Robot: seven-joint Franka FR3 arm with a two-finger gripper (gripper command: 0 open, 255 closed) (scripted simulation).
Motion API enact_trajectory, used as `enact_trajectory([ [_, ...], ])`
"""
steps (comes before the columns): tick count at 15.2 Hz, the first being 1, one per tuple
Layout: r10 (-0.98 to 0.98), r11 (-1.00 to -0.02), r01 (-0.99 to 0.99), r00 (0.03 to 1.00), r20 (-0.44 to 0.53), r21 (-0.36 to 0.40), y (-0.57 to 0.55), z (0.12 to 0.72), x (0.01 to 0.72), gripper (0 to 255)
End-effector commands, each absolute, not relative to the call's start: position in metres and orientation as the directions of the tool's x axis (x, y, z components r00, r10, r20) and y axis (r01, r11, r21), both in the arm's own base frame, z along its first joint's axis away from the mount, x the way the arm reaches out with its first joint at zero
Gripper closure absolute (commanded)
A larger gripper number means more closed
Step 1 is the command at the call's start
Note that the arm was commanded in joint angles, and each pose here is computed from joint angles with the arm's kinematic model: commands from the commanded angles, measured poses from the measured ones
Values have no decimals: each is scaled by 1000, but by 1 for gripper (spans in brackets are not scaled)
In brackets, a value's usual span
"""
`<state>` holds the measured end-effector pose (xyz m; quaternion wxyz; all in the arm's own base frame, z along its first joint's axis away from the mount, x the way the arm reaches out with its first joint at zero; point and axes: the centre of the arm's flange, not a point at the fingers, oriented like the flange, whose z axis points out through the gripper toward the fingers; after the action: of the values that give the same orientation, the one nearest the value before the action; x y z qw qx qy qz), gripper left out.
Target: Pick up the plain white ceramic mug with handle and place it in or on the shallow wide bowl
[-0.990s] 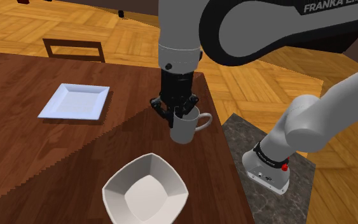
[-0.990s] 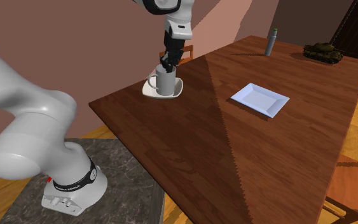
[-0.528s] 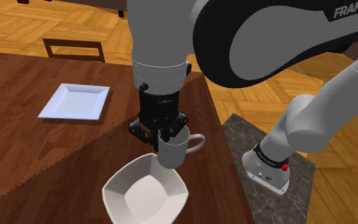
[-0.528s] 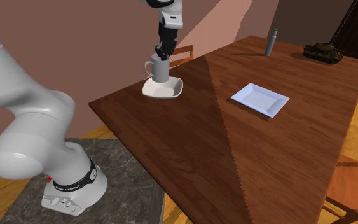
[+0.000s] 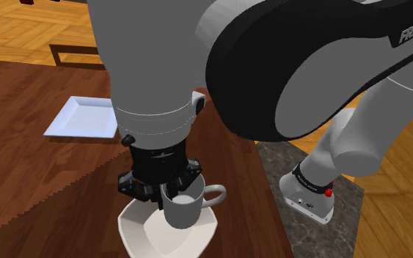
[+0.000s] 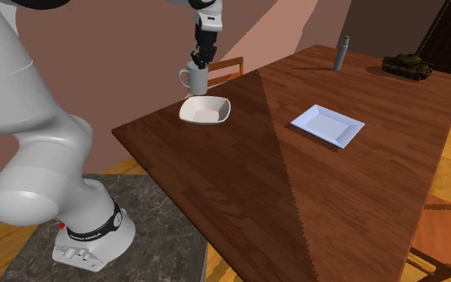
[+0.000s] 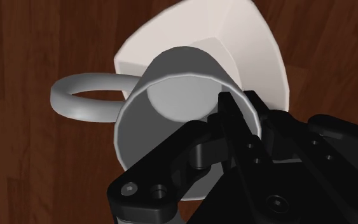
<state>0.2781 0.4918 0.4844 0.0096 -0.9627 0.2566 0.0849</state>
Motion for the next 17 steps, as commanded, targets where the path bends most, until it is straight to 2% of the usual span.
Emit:
enact_trajectory([
  [1,-493,-868,-496,854,-168,25,494,474,277,255],
  [17,-493,-868,-496,854,-168,25,494,401,277,255],
])
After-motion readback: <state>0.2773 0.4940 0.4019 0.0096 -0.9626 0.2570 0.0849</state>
